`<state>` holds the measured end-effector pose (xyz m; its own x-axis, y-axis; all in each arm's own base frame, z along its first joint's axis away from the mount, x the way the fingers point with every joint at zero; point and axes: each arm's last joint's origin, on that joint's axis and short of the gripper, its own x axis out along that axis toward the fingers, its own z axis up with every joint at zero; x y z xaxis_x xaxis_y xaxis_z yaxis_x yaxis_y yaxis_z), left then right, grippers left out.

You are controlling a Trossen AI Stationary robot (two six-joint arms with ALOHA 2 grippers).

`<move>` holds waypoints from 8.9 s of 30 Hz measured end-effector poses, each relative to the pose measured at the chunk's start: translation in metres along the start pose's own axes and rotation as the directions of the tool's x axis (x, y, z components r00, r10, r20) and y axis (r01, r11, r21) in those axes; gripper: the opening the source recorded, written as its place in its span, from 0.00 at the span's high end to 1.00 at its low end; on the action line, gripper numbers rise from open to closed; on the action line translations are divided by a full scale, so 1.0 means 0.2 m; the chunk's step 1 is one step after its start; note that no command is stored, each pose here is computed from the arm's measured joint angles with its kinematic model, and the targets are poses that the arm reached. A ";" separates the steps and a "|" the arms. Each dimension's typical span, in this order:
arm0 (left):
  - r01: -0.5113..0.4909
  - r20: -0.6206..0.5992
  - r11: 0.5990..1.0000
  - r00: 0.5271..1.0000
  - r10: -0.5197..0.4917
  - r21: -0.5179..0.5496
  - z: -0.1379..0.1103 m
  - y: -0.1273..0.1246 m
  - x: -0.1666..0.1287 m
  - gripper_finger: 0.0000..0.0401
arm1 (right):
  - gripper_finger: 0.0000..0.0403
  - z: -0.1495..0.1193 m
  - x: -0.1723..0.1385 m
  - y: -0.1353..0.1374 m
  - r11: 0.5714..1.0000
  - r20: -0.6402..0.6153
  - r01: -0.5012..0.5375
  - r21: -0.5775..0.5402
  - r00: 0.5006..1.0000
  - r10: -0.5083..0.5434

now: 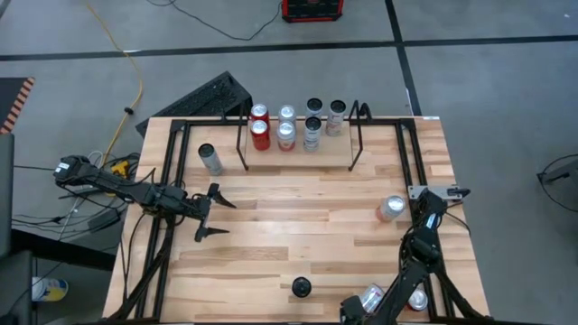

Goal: Place canned beverage on shelf
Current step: Put the right white pink soda can on the shelf and align with other white pink soda can

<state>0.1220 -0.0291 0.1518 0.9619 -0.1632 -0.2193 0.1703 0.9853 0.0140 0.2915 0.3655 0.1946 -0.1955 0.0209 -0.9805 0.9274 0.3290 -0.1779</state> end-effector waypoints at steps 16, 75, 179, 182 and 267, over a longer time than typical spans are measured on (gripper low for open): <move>0.000 0.000 1.000 1.000 0.000 0.011 0.00 0.00 0.00 0.05 | 0.94 0.24 0.00 0.06 0.999 0.236 -0.014 -0.049 0.971 0.025; -0.183 0.085 0.951 0.974 0.209 -0.251 0.04 0.03 0.00 0.05 | 0.94 1.93 -0.18 -0.67 0.702 0.593 0.257 -0.665 0.753 0.286; -0.238 0.008 0.959 0.970 0.242 -0.151 0.00 0.04 0.00 0.05 | 0.29 1.44 -0.09 -0.54 -0.882 0.964 0.418 -0.215 0.234 -0.124; -0.238 0.008 0.960 0.970 0.242 -0.151 0.00 0.04 0.00 0.05 | 0.29 1.45 -0.05 -0.52 -0.876 0.978 0.449 -0.174 0.179 -0.102; -0.234 -0.024 0.960 0.972 0.233 -0.154 -0.01 0.03 0.00 0.05 | 0.15 2.00 -0.07 -0.45 0.507 0.565 0.395 -0.766 0.791 0.237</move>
<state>0.1218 -0.0221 0.1498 0.9696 0.0725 -0.2336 -0.0948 0.9918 -0.0859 0.3380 -0.0415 0.1909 0.2450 -0.4389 -0.8645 0.1489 0.8981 -0.4137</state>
